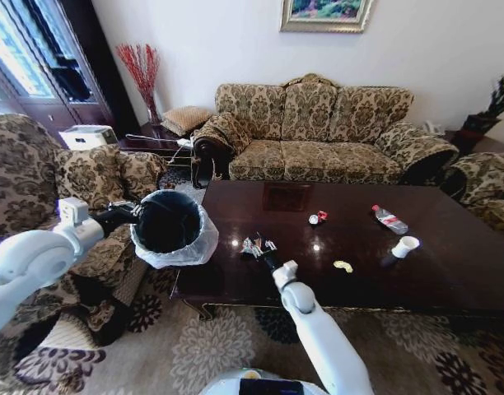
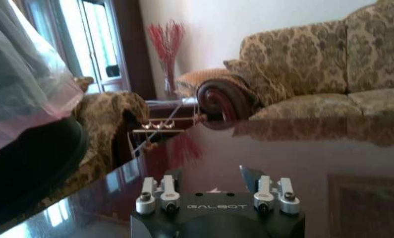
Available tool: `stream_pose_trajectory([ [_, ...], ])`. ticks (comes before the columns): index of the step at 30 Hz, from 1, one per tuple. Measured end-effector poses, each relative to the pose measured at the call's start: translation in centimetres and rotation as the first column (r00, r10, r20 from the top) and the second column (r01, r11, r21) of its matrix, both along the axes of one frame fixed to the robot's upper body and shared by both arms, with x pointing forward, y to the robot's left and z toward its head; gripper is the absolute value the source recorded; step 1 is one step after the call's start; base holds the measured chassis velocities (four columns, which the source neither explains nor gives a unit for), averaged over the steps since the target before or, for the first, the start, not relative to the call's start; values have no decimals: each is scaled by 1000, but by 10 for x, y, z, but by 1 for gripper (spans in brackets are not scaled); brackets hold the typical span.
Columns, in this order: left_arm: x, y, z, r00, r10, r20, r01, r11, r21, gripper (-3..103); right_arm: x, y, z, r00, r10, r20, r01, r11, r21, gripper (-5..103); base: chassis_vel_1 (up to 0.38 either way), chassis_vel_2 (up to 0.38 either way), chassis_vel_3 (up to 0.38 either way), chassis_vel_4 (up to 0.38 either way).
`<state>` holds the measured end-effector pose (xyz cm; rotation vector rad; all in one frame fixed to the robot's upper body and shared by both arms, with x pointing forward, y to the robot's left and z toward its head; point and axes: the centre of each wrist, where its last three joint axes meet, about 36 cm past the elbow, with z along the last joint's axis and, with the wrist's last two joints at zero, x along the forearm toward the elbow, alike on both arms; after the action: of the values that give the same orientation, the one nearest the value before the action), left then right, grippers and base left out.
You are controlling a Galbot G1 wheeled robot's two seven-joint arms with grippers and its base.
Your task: Move to the front of the table and place the trash on the table into the trash bin.
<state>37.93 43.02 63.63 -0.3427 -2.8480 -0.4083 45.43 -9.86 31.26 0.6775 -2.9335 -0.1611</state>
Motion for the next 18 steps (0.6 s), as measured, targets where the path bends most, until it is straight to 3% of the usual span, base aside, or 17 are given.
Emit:
stream_pose_trajectory([
  [2,2,3,-1,1000,0,0,0,1000,1,4,0,17,-6,999,-25,-38,24,999,-21,70,0,0,0,0],
  [4,3,4,-1,1000,0,-1,0,1000,0,4,0,21,-9,998,-35,-47,33,999,-29,70,0,0,0,0],
  [6,4,6,-3,1000,2,0,-2,1000,-1,4,2,31,-17,996,-61,-71,58,997,-46,81,0,0,0,0],
  [12,4,10,-5,1000,7,-1,-7,1000,-1,4,4,35,-24,992,-91,-85,85,994,-72,98,0,0,0,0],
  [18,4,12,-7,1000,11,4,-11,1000,1,4,0,26,-30,991,-94,-91,85,992,-91,100,0,0,0,0],
])
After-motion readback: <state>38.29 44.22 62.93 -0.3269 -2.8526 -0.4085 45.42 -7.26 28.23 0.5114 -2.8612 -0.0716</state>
